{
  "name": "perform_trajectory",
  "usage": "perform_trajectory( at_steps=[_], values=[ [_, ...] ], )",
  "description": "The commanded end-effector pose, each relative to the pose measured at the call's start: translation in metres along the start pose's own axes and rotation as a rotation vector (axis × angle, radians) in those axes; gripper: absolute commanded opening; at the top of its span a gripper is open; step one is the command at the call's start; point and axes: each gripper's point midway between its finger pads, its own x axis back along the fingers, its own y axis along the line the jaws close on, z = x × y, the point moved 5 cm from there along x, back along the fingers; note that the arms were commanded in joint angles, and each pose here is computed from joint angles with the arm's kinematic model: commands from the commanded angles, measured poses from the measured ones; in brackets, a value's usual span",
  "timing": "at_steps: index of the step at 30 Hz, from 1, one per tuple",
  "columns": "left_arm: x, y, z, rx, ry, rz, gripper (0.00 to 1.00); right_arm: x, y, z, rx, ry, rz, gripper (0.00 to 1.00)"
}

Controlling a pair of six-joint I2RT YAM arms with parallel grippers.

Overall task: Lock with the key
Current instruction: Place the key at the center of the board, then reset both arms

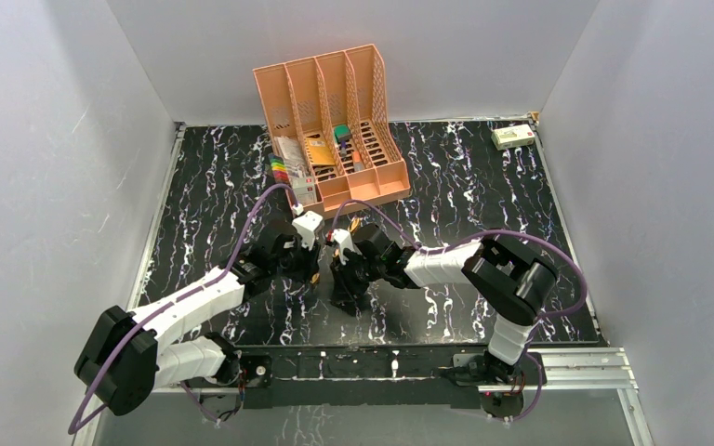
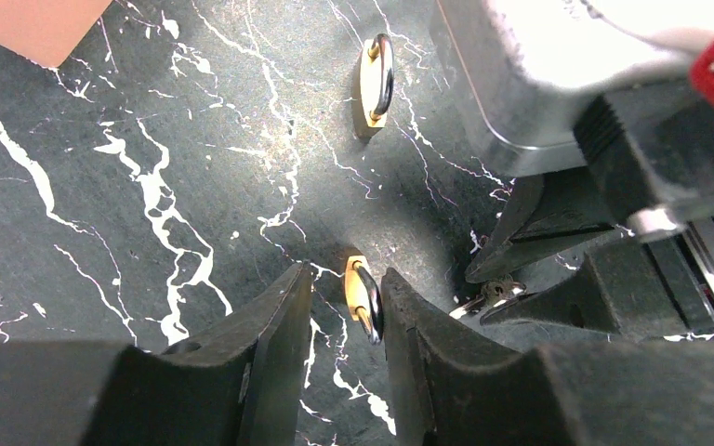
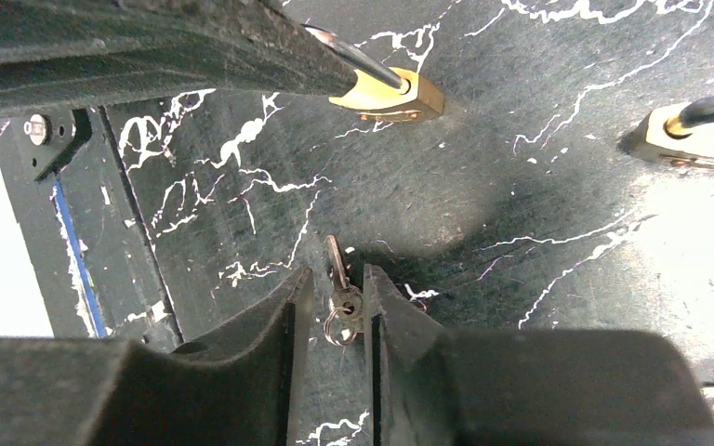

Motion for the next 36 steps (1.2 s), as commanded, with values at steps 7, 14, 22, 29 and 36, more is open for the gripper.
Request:
perform_trajectory(
  at_steps=[7, 14, 22, 29, 36],
  values=[
    [0.005, -0.003, -0.014, 0.003, -0.054, 0.010, 0.39, 0.010, 0.008, -0.014, 0.057, -0.050, 0.003, 0.46],
    [0.009, -0.004, -0.022, -0.004, -0.092, 0.014, 0.45, 0.022, 0.013, -0.028, 0.100, -0.106, 0.023, 0.54],
    [0.021, -0.007, -0.044, -0.023, -0.188, 0.027, 0.79, 0.045, 0.027, -0.052, 0.166, -0.189, 0.015, 0.87],
    [0.033, -0.003, -0.061, -0.046, -0.261, -0.005, 0.98, 0.081, 0.034, -0.076, 0.205, -0.300, 0.121, 0.99],
    [0.047, 0.004, -0.088, -0.044, -0.378, -0.073, 0.98, 0.131, 0.022, -0.103, 0.196, -0.381, 0.316, 0.99]
  ],
)
